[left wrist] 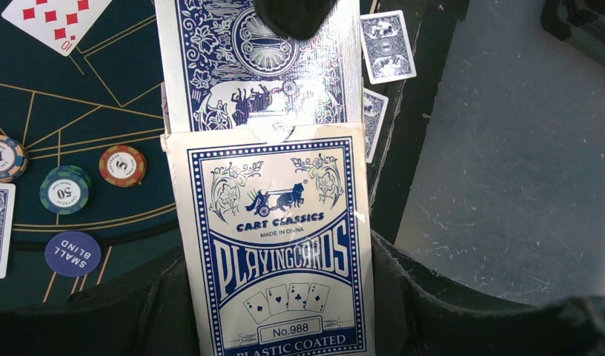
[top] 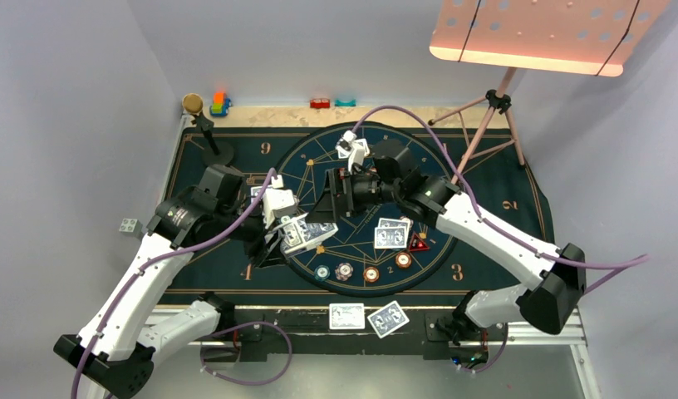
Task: Distribute texas hold em gaming equipment
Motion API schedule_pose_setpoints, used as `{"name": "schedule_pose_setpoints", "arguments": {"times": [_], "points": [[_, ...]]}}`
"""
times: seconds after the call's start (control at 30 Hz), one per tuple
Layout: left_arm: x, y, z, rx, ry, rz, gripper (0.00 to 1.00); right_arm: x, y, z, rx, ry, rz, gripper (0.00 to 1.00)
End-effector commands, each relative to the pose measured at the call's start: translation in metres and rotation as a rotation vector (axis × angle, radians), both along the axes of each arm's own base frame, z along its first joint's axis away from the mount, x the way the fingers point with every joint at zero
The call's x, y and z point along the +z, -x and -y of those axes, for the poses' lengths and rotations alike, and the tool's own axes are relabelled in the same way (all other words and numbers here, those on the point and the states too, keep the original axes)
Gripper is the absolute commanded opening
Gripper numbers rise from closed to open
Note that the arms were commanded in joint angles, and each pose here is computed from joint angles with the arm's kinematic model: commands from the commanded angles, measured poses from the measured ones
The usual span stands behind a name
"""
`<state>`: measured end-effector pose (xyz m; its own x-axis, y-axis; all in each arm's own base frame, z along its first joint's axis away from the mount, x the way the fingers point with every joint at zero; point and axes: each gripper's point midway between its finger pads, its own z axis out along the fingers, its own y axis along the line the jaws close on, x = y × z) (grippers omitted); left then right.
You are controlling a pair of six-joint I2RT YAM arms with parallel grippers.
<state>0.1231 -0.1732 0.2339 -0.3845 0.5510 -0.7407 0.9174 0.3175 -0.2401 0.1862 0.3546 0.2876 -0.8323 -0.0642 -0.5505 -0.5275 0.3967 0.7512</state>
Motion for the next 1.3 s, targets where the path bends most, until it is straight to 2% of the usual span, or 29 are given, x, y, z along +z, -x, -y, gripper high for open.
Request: {"name": "schedule_pose_setpoints", "arguments": {"times": [0.0,0.17,0.63,1.1,1.27], "points": [[0.010,-0.007,0.006,-0.013,0.042,0.051,0.00,-0.005,0.008,-0.010,0.031,-0.008,-0.007,0.97],[0.010,-0.006,0.006,-0.014,0.043,0.052,0.00,-0.014,0.008,-0.010,0.028,0.007,-0.022,0.83],[0.012,-0.005,0.005,-0.013,0.045,0.055,0.00,-0.014,0.003,0.003,-0.027,0.064,0.019,0.56],[0.013,-0.004,0.004,-0.014,0.045,0.057,0.00,0.004,-0.008,0.016,-0.096,0.100,0.103,0.37],[0.012,-0.003,0.004,-0.013,0.045,0.059,0.00,0.007,-0.012,0.020,-0.117,0.120,0.126,0.33]]}}
